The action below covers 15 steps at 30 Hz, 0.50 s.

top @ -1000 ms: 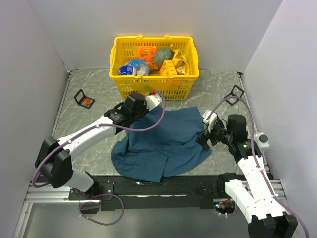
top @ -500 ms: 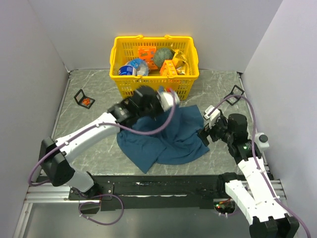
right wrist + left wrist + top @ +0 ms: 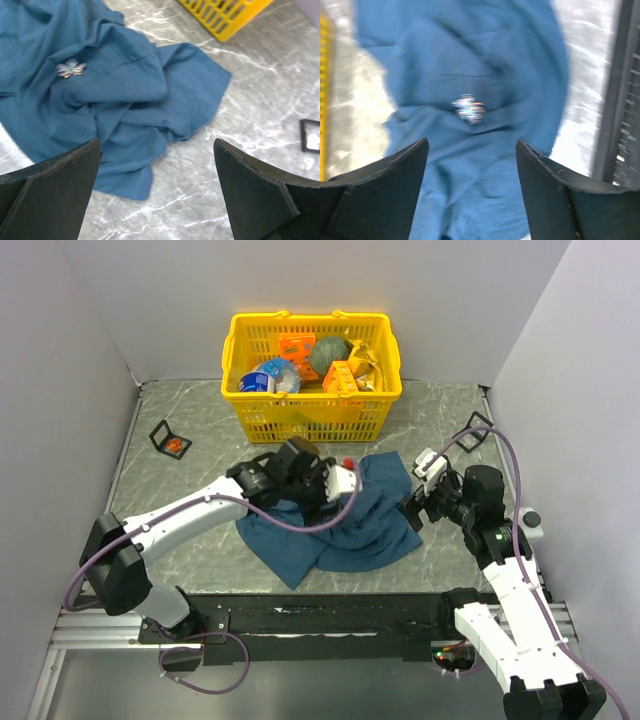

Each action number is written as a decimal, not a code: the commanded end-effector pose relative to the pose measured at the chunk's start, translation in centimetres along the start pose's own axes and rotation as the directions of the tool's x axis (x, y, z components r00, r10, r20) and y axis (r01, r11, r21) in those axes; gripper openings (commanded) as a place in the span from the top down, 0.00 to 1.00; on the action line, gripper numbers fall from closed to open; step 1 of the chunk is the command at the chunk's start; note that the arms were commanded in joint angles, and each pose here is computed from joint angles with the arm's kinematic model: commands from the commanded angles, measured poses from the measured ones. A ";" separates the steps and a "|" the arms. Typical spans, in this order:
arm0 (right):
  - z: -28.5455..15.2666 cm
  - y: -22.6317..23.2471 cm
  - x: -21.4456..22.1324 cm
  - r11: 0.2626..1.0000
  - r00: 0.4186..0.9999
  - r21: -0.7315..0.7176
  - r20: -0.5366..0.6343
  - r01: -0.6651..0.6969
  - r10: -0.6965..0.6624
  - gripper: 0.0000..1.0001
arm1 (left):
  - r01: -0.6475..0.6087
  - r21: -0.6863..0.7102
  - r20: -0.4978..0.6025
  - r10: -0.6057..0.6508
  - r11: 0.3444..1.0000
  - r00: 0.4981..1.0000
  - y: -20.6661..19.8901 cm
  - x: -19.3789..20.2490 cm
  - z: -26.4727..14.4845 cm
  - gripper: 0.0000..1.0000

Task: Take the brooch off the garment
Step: Adjust the clothes at the center of the board.

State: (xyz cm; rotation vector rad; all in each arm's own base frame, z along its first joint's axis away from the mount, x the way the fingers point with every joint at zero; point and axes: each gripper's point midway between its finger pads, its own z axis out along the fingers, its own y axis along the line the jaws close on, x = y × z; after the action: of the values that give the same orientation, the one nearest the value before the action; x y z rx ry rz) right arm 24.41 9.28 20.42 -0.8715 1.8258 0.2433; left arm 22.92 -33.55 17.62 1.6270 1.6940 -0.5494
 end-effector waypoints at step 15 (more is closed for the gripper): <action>-0.7 -0.7 -0.9 0.999 0.998 0.040 0.067 -0.002 0.000 0.00 | 0.023 -0.066 -0.057 -0.027 0.998 0.998 5.3 2.4 7.4 0.24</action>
State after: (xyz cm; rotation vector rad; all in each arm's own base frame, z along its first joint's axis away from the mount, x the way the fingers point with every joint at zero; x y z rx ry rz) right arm 24.06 9.73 20.33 -0.8801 1.8158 0.2848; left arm 28.20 -34.33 10.36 1.6113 1.8294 -0.4608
